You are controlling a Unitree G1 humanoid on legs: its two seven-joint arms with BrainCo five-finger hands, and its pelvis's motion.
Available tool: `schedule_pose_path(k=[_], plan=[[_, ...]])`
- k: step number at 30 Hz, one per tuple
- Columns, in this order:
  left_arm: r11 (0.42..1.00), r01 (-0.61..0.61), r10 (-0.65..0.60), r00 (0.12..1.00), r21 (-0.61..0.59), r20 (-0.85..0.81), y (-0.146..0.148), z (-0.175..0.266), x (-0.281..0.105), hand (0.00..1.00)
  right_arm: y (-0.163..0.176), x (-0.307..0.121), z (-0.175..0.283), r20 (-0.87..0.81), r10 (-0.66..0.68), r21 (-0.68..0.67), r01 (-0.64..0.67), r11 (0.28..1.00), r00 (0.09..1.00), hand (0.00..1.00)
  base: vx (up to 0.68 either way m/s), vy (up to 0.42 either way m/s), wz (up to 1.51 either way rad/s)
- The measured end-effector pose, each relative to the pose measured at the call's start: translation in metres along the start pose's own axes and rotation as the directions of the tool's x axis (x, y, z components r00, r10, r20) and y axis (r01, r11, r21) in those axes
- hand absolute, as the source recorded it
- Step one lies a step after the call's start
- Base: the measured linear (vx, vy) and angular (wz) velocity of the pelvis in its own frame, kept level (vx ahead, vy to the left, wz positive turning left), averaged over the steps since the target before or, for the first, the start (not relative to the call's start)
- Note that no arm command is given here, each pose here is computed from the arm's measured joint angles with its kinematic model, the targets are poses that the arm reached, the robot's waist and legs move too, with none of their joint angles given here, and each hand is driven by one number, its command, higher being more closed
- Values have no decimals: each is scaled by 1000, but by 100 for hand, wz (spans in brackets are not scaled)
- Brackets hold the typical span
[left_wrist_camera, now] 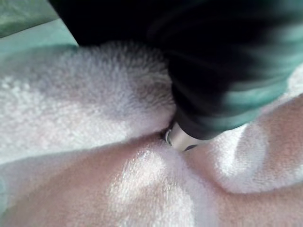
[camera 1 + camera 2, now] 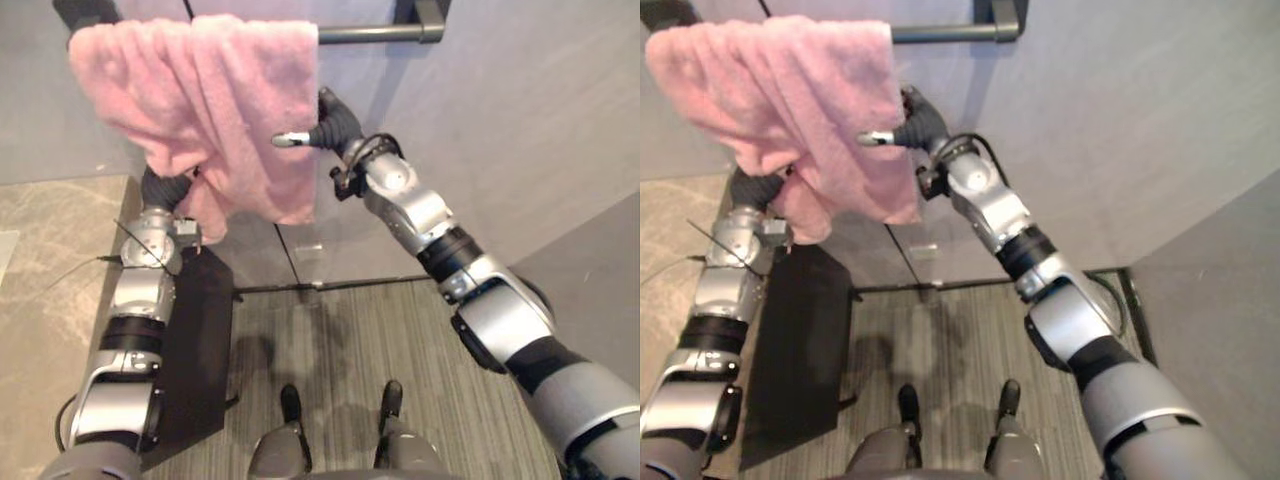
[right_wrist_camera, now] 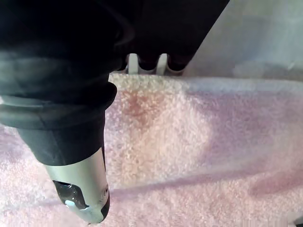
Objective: Organize washtable
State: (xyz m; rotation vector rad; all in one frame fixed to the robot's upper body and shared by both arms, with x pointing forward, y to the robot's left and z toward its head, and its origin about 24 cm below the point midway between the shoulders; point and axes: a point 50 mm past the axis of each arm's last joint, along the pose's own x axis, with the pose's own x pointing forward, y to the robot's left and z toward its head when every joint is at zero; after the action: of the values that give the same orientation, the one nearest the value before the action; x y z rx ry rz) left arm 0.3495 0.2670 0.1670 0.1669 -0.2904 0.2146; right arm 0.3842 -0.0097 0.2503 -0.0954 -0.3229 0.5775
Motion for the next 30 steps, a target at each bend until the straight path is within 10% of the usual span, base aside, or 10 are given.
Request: schedule_pose_path(k=[30], plan=[[999,21,-14,988,-45,152,2,28,-11,100,-74,-34,2,61,-283,120,275,954,957,100,9,4,-2]])
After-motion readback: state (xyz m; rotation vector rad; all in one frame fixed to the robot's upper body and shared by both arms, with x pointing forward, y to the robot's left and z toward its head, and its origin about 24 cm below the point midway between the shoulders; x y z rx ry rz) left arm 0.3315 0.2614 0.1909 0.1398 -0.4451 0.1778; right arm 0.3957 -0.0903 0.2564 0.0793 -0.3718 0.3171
